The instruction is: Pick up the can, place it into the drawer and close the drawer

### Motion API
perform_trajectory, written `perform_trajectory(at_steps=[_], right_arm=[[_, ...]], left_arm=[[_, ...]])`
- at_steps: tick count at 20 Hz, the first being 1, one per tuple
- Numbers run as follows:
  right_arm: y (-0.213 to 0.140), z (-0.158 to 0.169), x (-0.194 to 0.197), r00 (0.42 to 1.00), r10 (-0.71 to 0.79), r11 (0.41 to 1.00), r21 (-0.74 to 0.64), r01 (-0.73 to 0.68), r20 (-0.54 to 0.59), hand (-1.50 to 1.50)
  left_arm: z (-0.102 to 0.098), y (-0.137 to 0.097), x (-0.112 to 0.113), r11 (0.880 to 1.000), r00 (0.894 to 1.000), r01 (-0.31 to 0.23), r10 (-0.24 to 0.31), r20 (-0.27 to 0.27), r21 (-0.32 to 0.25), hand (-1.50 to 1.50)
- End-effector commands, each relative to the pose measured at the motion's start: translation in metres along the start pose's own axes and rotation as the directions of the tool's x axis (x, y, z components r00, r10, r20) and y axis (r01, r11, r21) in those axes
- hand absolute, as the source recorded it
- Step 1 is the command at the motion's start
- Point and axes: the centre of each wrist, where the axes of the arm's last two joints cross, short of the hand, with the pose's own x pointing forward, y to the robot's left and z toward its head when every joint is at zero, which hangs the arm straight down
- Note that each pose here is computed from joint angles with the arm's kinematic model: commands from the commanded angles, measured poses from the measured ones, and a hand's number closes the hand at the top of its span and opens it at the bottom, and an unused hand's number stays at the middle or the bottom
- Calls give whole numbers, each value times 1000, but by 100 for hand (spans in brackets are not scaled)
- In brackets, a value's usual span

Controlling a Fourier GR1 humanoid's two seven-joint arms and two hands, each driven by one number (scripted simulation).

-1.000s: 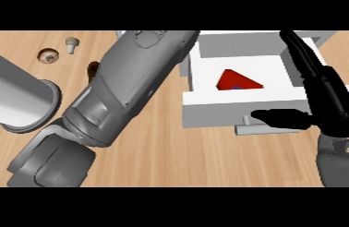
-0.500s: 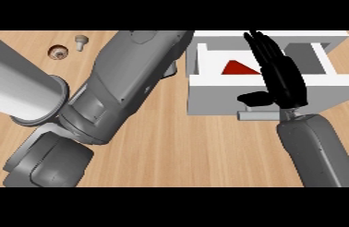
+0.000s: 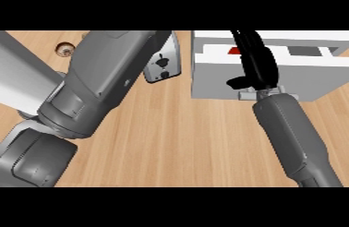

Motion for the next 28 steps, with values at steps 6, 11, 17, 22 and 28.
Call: perform_trajectory(at_steps=[6,11,17,22,28], right_arm=[[14,-36,1,997,68,988,-135,-73,-42,-150],[2,-57,-4,995,87,984,-151,-94,-52,-150],[-27,-88,2,992,107,976,-184,-119,-71,-150],[-26,-97,25,998,44,973,-225,-51,-37,-150],[-34,-104,27,995,-95,966,-240,92,0,-150]], left_arm=[[-3,28,-3,1000,999,15,-15,-29,7,-150],[-2,47,-13,1000,1000,4,-4,-21,4,-150],[4,52,-1,1000,1000,9,-9,-21,-24,-150],[2,81,-10,1000,999,10,-10,-30,-9,-150],[8,92,-15,1000,1000,-7,6,-30,-15,-150]])
